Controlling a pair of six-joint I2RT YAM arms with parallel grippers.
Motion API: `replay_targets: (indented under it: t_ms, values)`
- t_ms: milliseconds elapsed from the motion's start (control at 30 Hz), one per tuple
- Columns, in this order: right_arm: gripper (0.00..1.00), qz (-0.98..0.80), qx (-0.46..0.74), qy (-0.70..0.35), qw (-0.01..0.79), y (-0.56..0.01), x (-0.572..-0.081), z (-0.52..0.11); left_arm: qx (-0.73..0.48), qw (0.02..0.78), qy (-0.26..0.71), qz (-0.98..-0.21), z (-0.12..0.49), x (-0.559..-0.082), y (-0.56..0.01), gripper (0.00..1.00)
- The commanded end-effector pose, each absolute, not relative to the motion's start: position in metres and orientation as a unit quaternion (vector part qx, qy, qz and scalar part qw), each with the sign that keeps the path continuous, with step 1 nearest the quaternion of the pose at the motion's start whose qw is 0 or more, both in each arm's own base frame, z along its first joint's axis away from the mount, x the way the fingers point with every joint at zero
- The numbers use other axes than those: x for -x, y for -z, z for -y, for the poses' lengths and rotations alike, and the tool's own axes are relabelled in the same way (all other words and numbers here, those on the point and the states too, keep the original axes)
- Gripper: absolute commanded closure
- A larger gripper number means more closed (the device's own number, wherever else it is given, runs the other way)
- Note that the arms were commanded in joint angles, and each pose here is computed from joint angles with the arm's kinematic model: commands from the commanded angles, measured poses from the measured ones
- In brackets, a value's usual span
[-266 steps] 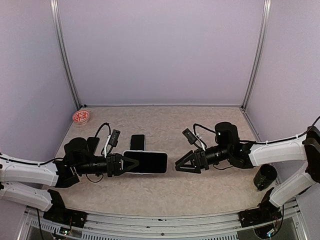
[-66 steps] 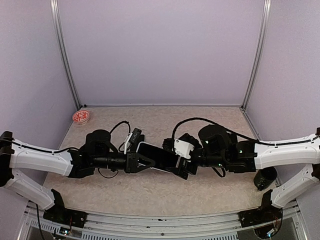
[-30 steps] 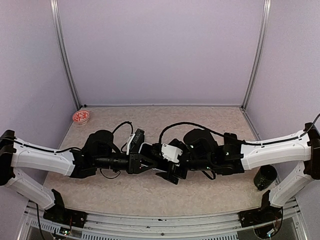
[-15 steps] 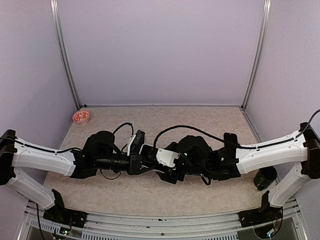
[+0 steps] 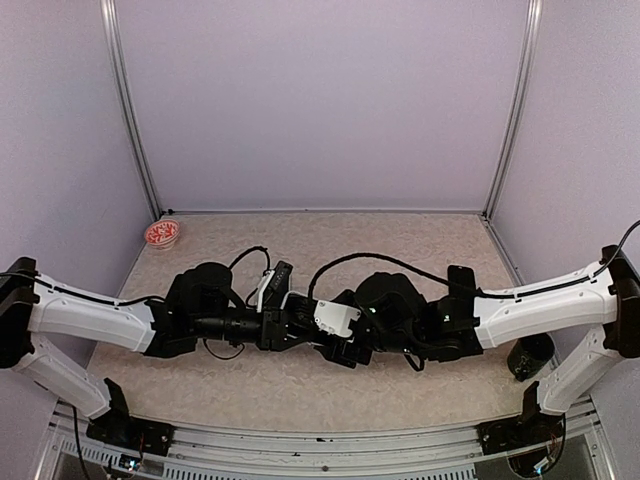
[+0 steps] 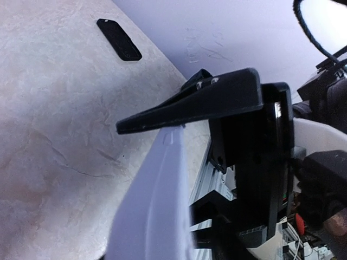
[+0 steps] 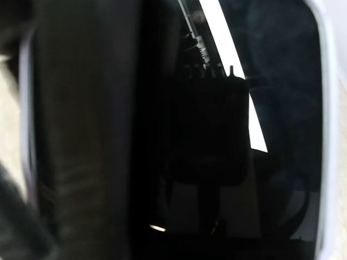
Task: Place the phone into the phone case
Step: Pass from the left arm to the right
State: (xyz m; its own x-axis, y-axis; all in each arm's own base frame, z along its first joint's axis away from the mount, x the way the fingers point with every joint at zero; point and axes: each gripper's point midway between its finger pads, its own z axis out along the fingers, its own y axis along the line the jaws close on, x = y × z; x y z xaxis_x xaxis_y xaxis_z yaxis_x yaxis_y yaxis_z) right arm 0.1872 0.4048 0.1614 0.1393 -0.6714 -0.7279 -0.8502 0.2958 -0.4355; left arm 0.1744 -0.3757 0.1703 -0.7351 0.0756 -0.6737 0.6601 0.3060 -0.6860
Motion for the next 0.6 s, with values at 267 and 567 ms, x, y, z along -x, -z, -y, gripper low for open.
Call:
replay_targets:
  t_ms: [267, 567]
  values:
    - [0.48, -0.663, 0.533, -0.139, 0.507, -0.188, -0.184, -0.400, -0.210, 0.374, 0.555, -0.712, 0.354, -0.198, -0.237, 0.07]
    - [0.48, -0.727, 0.467, -0.145, 0.483, -0.178, -0.211, -0.388, -0.013, 0.471, 0.439, -0.765, 0.246, -0.263, -0.224, 0.01]
